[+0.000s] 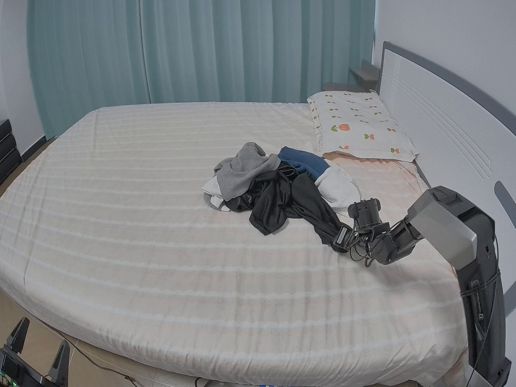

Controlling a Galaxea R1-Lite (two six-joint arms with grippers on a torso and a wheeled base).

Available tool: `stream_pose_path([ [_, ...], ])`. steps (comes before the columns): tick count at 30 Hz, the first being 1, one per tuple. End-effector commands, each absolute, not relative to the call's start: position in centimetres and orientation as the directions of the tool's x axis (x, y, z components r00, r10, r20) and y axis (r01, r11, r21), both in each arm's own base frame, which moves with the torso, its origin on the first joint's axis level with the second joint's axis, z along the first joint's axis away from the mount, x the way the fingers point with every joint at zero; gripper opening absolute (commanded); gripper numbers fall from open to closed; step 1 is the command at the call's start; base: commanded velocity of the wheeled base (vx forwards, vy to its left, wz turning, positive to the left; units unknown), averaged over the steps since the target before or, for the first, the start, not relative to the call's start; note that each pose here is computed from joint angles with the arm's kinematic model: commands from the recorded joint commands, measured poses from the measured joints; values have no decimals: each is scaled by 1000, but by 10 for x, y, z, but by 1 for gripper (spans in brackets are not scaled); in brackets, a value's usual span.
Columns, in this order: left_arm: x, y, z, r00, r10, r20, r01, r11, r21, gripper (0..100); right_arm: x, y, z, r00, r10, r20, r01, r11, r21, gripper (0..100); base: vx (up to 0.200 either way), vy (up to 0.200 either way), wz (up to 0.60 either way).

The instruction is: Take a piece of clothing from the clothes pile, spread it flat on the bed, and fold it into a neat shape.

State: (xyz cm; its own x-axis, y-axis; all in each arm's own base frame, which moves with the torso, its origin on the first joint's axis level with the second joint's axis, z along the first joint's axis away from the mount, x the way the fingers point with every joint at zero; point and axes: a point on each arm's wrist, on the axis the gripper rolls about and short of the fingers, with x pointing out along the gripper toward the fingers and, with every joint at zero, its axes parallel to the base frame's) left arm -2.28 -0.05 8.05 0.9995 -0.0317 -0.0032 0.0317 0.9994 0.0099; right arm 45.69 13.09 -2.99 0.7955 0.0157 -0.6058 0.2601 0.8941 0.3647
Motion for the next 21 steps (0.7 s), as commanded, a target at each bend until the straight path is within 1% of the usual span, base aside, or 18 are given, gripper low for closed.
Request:
stream_pose_path([
  [1, -22, 0, 75, 999, -31, -12, 31, 999, 10, 100, 436, 114, 19, 843, 22, -538, 240, 879, 412, 0, 0, 0, 0],
  [2, -22, 0, 75, 999, -31, -12, 31, 999, 10, 100, 436, 114, 19, 843, 22, -538, 240, 879, 412, 0, 0, 0, 0],
  [3, -22, 0, 75, 999, -31, -14, 31, 999, 10, 100, 424, 105, 32, 885, 34, -464, 211, 860, 465, 0, 0, 0, 0],
  [7, -22, 0, 75, 999, -31, -12, 31, 999, 10, 100, 390, 103, 44, 893, 132, -429, 123, 847, 517, 0, 0, 0, 0],
  [9, -22, 0, 76, 999, -31, -11, 31, 999, 9, 100, 370, 103, 58, 900, 183, -396, 79, 824, 561, 0, 0, 0, 0],
  [10, -22, 0, 76, 999, -31, -11, 31, 999, 7, 100, 351, 105, 70, 896, 238, -374, 36, 802, 596, 0, 0, 0, 0],
  [12, -22, 0, 75, 999, -31, -9, 31, 999, 7, 100, 328, 105, 87, 887, 308, -343, -24, 773, 634, 0, 0, 0, 0],
  [13, -22, 0, 75, 999, -31, -9, 31, 999, 7, 100, 328, 105, 87, 887, 308, -343, -24, 773, 634, 0, 0, 0, 0],
  [14, -22, 0, 75, 999, -31, -11, 31, 999, 12, 100, 308, 103, 106, 878, 366, -307, -79, 746, 662, 0, 0, 0, 0],
  [17, -22, 0, 76, 1000, -31, -6, 31, 999, 18, 100, 283, 103, 139, 877, 428, -219, -173, 706, 687, 0, 0, 0, 0],
  [18, -23, 0, 83, 999, -29, 35, 29, 1000, -1, 100, 274, 102, 152, 879, 441, -180, -205, 692, 692, 0, 0, 0, 0],
  [20, -35, 0, 130, 977, -32, 213, 46, 997, -59, 100, 258, 102, 171, 875, 470, -118, -264, 667, 697, 0, 0, 0, 0],
  [21, -37, -1, 154, 966, -47, 253, 72, 994, -88, 100, 250, 103, 180, 866, 493, -88, -298, 649, 700, 0, 0, 0, 0],
])
